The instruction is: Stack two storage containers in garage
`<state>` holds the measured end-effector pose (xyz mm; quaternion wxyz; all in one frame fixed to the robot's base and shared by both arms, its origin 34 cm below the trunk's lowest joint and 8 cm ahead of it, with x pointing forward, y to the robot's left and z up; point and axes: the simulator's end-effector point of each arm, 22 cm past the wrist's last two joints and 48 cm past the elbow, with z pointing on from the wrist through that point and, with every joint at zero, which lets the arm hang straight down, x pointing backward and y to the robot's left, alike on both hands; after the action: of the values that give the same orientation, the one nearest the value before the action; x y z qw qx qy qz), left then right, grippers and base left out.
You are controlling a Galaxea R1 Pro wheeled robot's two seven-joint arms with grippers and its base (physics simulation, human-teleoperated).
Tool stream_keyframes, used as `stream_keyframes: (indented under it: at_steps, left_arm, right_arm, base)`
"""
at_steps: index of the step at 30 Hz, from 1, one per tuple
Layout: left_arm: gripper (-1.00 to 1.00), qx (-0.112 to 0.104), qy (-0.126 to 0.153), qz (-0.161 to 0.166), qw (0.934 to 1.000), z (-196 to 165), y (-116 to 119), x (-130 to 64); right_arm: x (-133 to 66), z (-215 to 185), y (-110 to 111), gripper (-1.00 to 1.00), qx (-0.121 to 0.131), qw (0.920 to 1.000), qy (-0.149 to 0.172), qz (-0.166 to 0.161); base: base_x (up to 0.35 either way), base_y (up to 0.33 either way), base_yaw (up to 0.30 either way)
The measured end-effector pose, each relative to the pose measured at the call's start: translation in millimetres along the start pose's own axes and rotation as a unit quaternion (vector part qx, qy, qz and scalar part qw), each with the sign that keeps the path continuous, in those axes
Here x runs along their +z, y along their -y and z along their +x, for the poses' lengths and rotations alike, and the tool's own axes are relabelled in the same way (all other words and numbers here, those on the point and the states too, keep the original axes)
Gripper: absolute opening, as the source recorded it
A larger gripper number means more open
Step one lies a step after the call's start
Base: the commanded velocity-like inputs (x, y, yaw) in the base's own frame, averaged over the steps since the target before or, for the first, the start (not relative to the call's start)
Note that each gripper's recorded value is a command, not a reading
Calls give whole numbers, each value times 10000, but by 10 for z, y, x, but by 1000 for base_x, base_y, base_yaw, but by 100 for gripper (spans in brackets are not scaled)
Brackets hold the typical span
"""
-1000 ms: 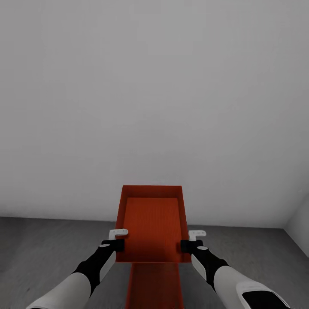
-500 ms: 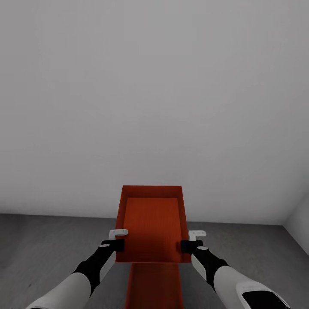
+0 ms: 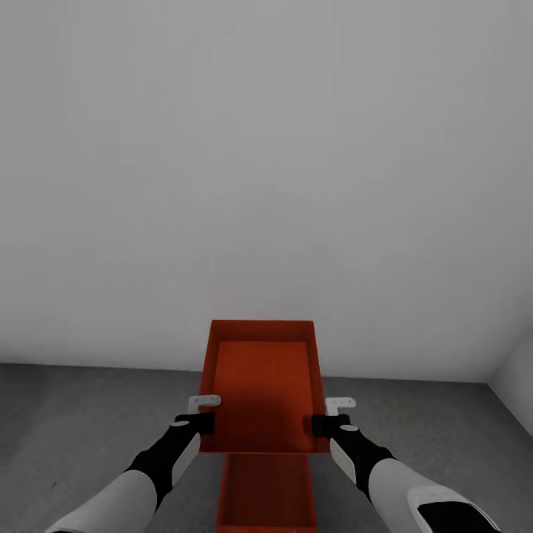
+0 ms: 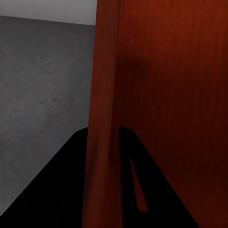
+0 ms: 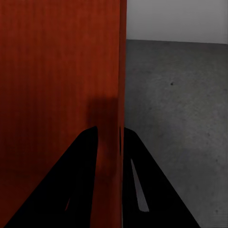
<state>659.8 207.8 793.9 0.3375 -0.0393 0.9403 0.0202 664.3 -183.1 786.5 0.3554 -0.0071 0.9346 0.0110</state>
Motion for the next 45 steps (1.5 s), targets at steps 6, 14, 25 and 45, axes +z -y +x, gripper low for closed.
stream_keyframes:
  at_steps: [6, 14, 25, 45]
  left_arm:
    - [-100, 4, -48, -3, 10000, 49, -1, 28]
    - [-100, 9, -111, -7, 9999, 115, -3, 65]
    - [-100, 16, -197, -12, 9998, 205, -5, 113]
    - [-100, 26, -360, -21, 9993, 377, -10, 198]
  right_arm:
    - [26, 51, 0, -100, 2, 10000, -48, 0]
    - [60, 119, 1, -100, 3, 9999, -112, 0]
    - [105, 213, 2, -100, 6, 9998, -198, -1]
    - [182, 391, 3, -100, 10, 9993, -362, -2]
  base:
    - [0, 0, 0]
    - [0, 0, 0]
    - [0, 0, 0]
    - [0, 0, 0]
